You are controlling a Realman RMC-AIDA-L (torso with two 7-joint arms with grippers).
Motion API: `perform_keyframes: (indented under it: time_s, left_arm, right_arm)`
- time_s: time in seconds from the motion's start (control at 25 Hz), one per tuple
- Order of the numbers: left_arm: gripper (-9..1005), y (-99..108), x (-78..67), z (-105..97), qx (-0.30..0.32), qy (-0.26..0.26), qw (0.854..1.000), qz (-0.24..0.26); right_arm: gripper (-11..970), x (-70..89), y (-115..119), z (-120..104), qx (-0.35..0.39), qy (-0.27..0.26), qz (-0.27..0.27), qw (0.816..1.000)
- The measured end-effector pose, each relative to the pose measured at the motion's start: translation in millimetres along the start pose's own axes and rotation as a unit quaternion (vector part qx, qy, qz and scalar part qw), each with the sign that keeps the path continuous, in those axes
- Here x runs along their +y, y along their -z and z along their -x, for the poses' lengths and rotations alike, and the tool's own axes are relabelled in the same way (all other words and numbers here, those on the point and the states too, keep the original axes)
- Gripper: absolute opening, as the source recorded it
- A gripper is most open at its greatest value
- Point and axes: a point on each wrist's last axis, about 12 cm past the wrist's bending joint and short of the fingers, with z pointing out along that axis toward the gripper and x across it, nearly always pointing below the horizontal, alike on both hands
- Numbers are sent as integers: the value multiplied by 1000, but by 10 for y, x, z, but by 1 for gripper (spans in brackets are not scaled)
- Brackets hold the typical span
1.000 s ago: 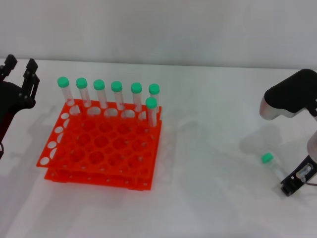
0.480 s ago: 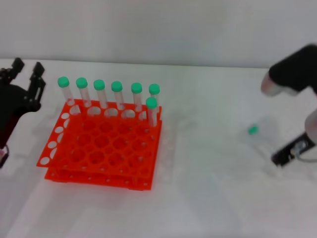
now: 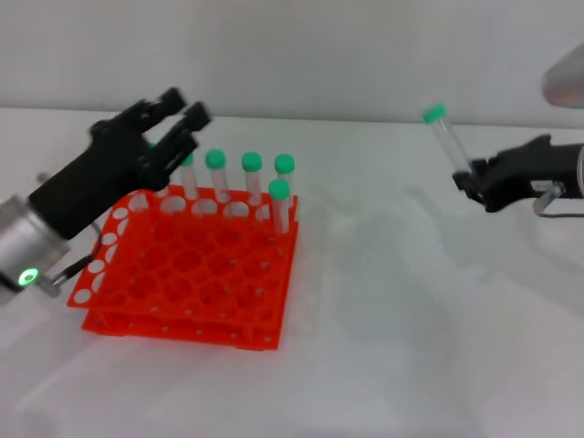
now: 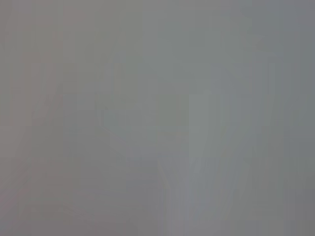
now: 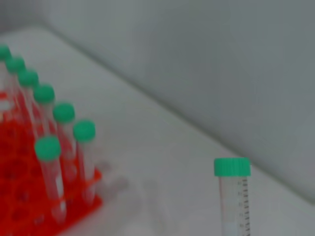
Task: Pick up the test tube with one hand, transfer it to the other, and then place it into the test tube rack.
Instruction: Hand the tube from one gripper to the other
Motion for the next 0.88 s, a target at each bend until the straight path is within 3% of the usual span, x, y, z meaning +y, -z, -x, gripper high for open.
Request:
perform_keyframes:
  time_s: [0.24,0.4,0.88]
  left_arm:
    - [439,-341,-71,71,23,93,993,-67]
    - [441,-526,-117,73,51,135,985,-92]
    - [430,-832,-152,17,102,178,975,-88]
  right_arm:
    - [191,-1,17,-43,-95,25,20,995]
    - [192,49,-9,-49,-122,47,44,990]
    - [193,261,-49,7,-143,89,85,982]
